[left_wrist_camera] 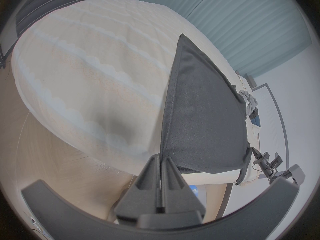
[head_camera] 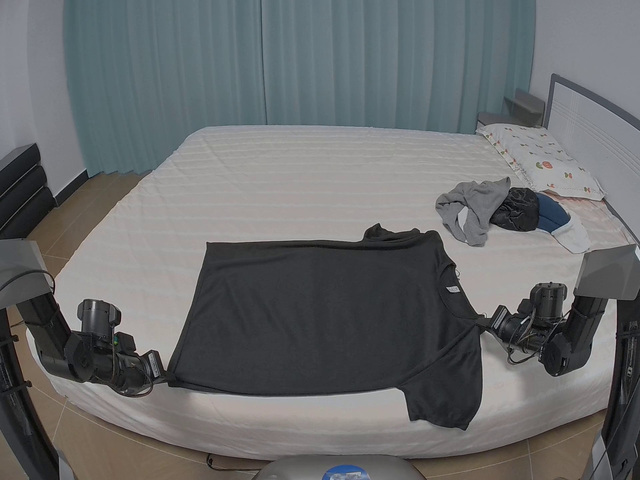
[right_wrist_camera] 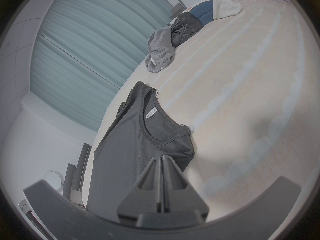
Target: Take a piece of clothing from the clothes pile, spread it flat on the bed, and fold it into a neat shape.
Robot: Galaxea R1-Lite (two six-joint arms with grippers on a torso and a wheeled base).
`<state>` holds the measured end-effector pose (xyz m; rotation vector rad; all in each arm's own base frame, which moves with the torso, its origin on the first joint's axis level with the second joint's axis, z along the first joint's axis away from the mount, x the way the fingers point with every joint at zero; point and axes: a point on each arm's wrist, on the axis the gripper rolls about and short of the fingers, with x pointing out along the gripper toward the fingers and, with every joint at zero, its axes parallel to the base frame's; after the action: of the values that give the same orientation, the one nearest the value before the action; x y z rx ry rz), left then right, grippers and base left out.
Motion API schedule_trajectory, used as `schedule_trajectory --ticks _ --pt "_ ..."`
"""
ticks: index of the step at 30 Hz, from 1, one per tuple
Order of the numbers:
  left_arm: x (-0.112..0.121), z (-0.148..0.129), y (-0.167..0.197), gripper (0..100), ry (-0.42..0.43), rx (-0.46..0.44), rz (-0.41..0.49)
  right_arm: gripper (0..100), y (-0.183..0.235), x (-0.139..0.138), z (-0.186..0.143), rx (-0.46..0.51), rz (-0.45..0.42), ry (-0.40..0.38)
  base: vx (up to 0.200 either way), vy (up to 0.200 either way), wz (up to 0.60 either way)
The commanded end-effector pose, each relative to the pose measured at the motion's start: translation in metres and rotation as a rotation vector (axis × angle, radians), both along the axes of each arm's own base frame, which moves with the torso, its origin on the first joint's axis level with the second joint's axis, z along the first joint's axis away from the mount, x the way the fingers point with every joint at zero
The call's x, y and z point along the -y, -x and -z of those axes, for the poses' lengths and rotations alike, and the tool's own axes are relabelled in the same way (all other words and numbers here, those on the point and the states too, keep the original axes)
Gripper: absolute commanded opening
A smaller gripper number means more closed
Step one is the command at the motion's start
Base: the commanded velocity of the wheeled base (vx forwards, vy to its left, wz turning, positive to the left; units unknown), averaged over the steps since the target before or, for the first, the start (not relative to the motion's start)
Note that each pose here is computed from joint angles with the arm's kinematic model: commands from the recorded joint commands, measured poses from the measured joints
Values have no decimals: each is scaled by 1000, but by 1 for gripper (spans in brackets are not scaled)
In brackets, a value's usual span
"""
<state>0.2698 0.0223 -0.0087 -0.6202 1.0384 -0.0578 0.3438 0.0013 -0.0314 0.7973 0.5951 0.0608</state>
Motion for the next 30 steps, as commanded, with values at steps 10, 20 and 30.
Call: schedule_trajectory --ticks 10,20,30 --pt "0 1 0 0 3 -3 -1 100 42 6 -16 -17 -42 38 0 0 0" --pt "0 1 0 0 3 -2 -1 100 82 -1 6 -70 -191 0 0 0 0" --pt "0 1 0 0 3 -2 -1 100 90 -19 15 -105 -258 -1 0 0 0"
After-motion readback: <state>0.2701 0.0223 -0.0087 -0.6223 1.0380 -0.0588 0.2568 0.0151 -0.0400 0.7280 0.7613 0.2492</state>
